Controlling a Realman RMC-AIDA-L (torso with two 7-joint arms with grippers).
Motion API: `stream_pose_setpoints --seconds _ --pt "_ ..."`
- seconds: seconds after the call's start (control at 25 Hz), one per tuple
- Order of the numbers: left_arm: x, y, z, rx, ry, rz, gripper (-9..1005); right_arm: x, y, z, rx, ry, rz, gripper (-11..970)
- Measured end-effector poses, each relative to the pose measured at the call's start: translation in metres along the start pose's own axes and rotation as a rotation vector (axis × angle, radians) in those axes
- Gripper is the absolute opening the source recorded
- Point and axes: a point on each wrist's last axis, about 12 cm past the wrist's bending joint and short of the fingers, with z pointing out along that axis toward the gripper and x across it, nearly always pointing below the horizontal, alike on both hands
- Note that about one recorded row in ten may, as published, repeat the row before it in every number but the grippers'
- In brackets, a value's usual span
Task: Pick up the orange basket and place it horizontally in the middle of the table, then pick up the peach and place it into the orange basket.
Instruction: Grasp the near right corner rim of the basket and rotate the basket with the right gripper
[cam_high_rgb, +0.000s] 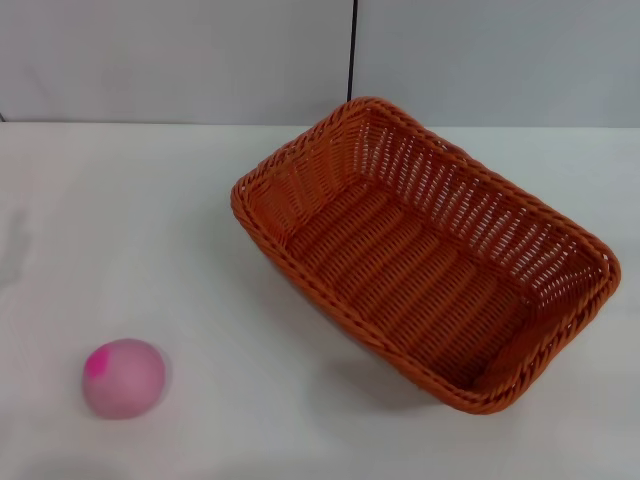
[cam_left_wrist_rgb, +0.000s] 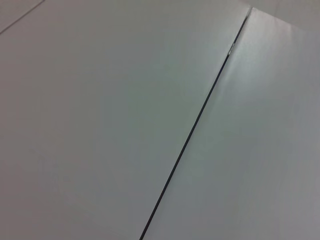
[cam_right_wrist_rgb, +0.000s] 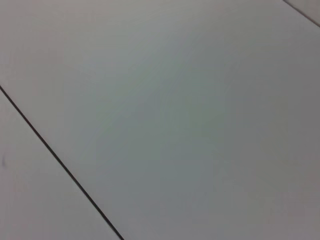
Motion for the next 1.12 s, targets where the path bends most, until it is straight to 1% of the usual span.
stream_pose_setpoints --seconds 0.24,0.36,0.4,0.44,0.48,0.52,0.56,0.6,0.64,0.68,0.76,0.8,0.84,0.88,0.92,1.0,1.12 --pt "0.000 0.000 0.001 0.003 -0.001 -0.001 844 -0.001 0.002 0.003 -0.026 0.020 -0.008 476" --pt "0.000 0.000 0.001 0.003 -0.001 -0.002 844 -0.001 0.006 0.007 -0.070 0.052 -0.028 484" --pt "0.000 0.000 0.001 0.004 -0.001 -0.002 844 -0.001 0.011 0.011 -0.127 0.083 -0.048 487" --pt "0.000 0.000 0.001 0.004 -0.001 -0.002 844 -0.001 0.011 0.011 -0.127 0.083 -0.048 490" --pt "0.000 -0.001 0.001 0.004 0.000 -0.002 844 -0.004 0.017 0.016 -0.190 0.109 -0.066 493" --pt "0.000 -0.001 0.001 0.004 0.000 -0.002 844 -0.004 0.017 0.016 -0.190 0.109 -0.066 496" --pt "0.000 -0.001 0.001 0.004 0.000 -0.002 844 -0.008 0.020 0.020 -0.229 0.124 -0.070 499" --pt "0.000 0.000 0.001 0.004 0.000 -0.002 843 -0.020 0.026 0.029 -0.297 0.144 -0.071 502" --pt "0.000 -0.001 0.001 0.004 0.000 -0.002 843 -0.020 0.026 0.029 -0.297 0.144 -0.071 505" --pt "0.000 0.000 0.001 0.004 0.000 -0.002 843 -0.028 0.030 0.034 -0.334 0.159 -0.073 508" --pt "0.001 -0.001 0.001 0.005 0.001 -0.002 843 -0.046 0.040 0.047 -0.420 0.217 -0.084 514" --pt "0.001 -0.001 0.001 0.006 0.003 -0.003 843 -0.061 0.052 0.060 -0.497 0.306 -0.094 517" --pt "0.001 -0.001 0.000 0.007 0.004 -0.003 843 -0.068 0.059 0.068 -0.532 0.359 -0.109 520" --pt "0.001 -0.001 0.000 0.007 0.004 -0.003 843 -0.068 0.059 0.068 -0.532 0.359 -0.109 522" --pt "0.001 -0.001 0.000 0.007 0.006 -0.004 843 -0.073 0.067 0.077 -0.564 0.422 -0.121 525" --pt "0.001 -0.001 0.000 0.007 0.008 -0.005 843 -0.081 0.083 0.092 -0.616 0.557 -0.180 531" --pt "0.002 -0.002 0.000 0.010 0.013 -0.008 843 -0.085 0.106 0.112 -0.653 0.769 -0.281 540"
